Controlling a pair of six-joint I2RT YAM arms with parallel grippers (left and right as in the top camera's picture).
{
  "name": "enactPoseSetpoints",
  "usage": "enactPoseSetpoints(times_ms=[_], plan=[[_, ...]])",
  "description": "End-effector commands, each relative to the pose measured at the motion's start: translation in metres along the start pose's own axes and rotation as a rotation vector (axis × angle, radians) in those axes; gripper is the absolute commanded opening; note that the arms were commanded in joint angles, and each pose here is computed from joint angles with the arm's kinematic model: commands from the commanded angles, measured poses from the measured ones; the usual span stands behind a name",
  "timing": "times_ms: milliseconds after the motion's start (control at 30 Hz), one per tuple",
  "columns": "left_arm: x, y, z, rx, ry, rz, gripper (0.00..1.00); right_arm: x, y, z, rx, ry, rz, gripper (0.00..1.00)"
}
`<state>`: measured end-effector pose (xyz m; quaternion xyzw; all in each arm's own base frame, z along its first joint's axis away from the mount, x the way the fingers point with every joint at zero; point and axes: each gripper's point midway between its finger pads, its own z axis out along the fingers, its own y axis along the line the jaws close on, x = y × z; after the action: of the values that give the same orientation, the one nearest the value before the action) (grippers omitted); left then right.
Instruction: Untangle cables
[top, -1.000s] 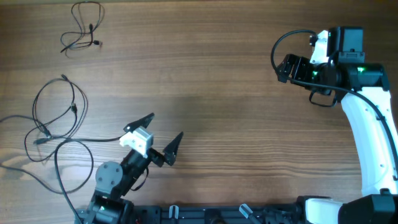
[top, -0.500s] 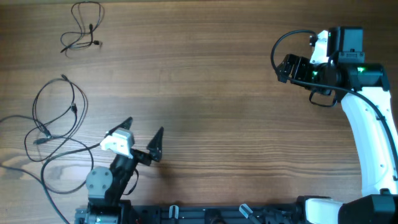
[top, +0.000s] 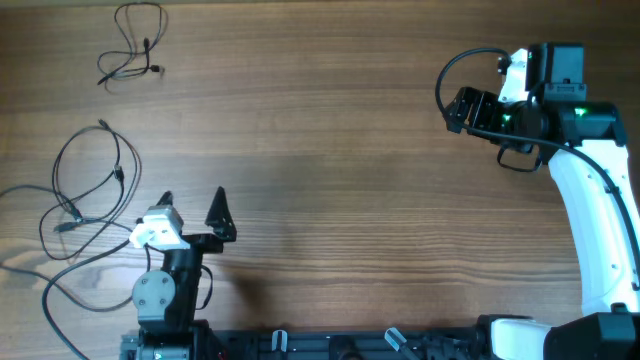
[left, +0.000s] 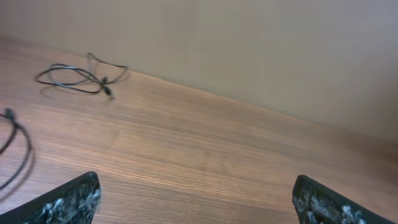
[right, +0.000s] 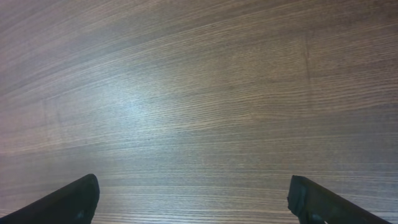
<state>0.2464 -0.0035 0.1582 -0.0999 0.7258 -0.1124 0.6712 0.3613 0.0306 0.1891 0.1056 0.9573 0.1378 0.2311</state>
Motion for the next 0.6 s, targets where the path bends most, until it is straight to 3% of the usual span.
enactPoseSetpoints(times_ms=[0,567], plan=[[-0.0005,0.0095,-0.0006,-0.048,-0.011,0.014,1.0,0.0017,-0.0023,0.0045,0.006,0.012,-0.012,1.0],[-0.0009,0.0084,-0.0005,-0.042,-0.011,0.043,1.0,0.0016,-0.0023,0.0045,0.006,0.012,-0.012,1.0]])
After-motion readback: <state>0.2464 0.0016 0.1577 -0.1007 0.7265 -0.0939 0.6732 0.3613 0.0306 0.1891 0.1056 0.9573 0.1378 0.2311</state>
